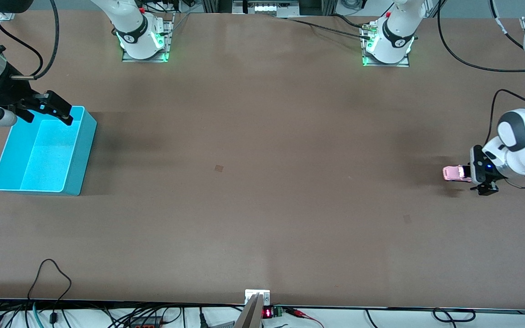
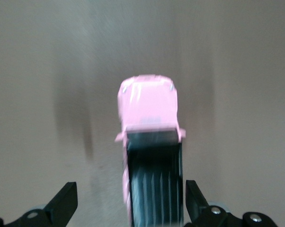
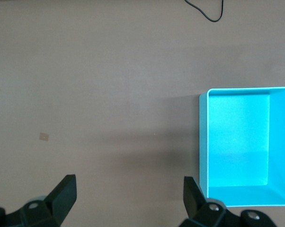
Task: Wind and store pink jeep toy
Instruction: 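Release the jeep and lift the left gripper, letting it roll toward the box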
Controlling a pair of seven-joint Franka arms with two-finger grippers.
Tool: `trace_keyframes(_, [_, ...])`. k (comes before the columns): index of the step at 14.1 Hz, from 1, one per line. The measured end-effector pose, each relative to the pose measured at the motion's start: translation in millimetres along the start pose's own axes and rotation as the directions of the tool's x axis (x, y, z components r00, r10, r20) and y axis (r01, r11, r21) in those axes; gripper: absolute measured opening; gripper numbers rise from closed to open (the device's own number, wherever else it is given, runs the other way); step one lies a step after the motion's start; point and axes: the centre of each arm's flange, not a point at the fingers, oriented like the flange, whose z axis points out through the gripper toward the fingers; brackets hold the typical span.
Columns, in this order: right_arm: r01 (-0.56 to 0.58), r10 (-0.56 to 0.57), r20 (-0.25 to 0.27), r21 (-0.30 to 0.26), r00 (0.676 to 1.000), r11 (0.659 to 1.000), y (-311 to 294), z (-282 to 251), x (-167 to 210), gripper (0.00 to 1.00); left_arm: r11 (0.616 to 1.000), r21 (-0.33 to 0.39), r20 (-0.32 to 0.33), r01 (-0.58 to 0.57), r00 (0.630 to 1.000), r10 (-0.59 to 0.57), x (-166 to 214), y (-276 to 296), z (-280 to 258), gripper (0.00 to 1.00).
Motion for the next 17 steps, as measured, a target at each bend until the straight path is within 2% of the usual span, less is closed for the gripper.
trace_keyframes(5, [0.000, 0.000, -0.001, 0.000, 1.000, 1.000, 0.1, -0.2, 0.1, 1.00, 0.986, -0.097, -0.006, 0.135, 0.991, -0.136, 19.3, -12.4, -78.9, 1.00])
trace_keyframes(8, [0.000, 0.000, -0.001, 0.000, 1.000, 1.000, 0.1, -0.3, 0.1, 1.00, 0.946, -0.163, 0.030, 0.279, 0.960, -0.278, 48.5, -20.7, -122.0, 1.00])
trace_keyframes(11, [0.000, 0.000, -0.001, 0.000, 1.000, 1.000, 0.1, -0.3, 0.2, 1.00, 0.896, -0.177, 0.080, 0.406, 0.914, -0.398, 89.2, -33.9, -171.8, 1.00])
trace_keyframes(14, [0.000, 0.000, -0.001, 0.000, 1.000, 1.000, 0.2, -0.3, 0.2, 1.00, 0.815, -0.181, 0.144, 0.550, 0.835, -0.532, 135.4, -38.5, -215.7, 1.00])
trace_keyframes(17, [0.000, 0.000, -0.001, 0.000, 1.000, 1.000, 0.2, -0.2, 0.2, 1.00, 0.684, -0.141, 0.211, 0.716, 0.696, -0.686, 188.7, -36.4, -248.3, 1.00])
